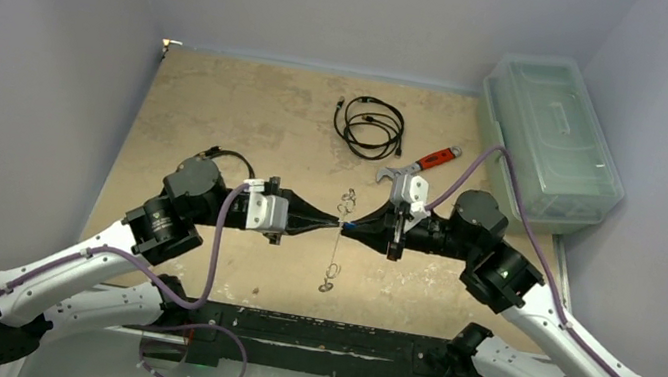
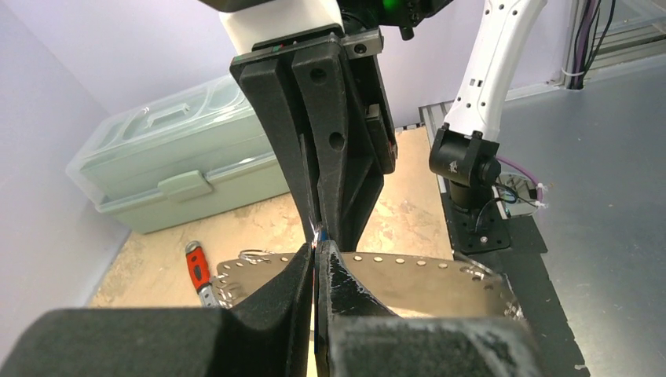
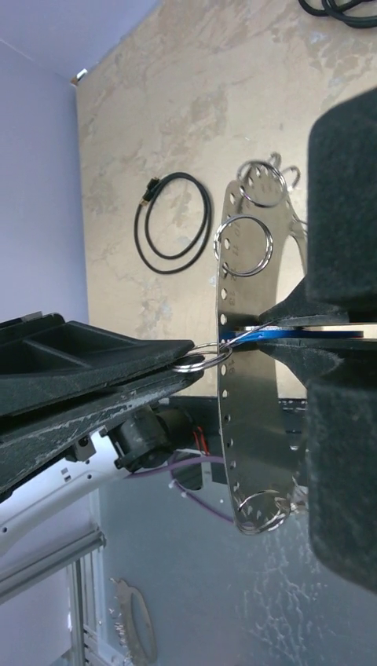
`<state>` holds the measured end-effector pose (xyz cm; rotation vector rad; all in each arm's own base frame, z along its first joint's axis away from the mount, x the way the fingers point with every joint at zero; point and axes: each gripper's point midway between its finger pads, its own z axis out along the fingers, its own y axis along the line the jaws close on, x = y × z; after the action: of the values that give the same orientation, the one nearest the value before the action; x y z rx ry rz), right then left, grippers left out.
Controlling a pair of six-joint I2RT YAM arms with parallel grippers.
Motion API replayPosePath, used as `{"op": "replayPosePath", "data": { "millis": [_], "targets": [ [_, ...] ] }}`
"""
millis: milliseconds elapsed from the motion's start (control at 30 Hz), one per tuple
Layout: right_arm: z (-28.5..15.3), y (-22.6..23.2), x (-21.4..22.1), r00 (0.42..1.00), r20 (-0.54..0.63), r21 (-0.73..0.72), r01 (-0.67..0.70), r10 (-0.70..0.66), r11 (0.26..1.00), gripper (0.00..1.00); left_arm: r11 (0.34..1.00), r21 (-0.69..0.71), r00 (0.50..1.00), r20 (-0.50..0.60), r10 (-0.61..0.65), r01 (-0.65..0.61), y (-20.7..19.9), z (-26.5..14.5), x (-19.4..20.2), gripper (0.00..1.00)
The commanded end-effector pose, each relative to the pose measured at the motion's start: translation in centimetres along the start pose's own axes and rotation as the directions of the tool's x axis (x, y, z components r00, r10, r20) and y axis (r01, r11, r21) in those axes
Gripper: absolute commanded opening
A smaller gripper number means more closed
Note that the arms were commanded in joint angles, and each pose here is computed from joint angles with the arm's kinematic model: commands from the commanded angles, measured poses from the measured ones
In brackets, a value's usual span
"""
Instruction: Put the keys on the keyring
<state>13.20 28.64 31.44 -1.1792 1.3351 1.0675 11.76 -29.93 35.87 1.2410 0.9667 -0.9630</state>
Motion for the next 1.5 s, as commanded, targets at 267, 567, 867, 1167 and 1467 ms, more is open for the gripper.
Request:
{"op": "replayPosePath", "data": {
  "millis": [267, 567, 867, 1167, 1467],
  "targets": [
    [-2.3, -0.7, -3.4, 0.997, 0.028, 0.109, 0.067, -0.07, 0.992, 0.0, 1.0, -0.024, 0.999, 0.032, 0.015, -0.015, 0.4, -0.1, -0.6, 0.0],
    [-2.3, 0.0, -5.0, 0.998, 0.009, 0.066, 0.066, -0.067, 0.996, 0.0, 1.0, -0.017, 1.0, 0.023, 0.002, -0.002, 0.4, 0.3, -0.3, 0.0],
    [-1.9, -0.6, -3.2, 0.998, -0.041, 0.076, 0.049, -0.046, 0.996, 0.0, 1.0, -0.025, 1.0, 0.027, -0.001, 0.001, 0.8, 0.5, -0.5, 0.0],
    [-2.3, -0.5, -1.1, 0.998, -0.059, 0.094, 0.033, -0.028, 0.995, 0.0, 0.998, -0.054, 1.0, 0.024, 0.016, -0.014, 1.0, -0.2, -1.0, 0.0],
    [-1.1, -1.2, 1.4, 0.995, -0.099, 0.097, -0.013, 0.023, 0.995, 0.0, 0.998, -0.053, 0.999, 0.036, 0.024, -0.022, 0.9, -0.3, -1.4, 0.0]
  ]
}}
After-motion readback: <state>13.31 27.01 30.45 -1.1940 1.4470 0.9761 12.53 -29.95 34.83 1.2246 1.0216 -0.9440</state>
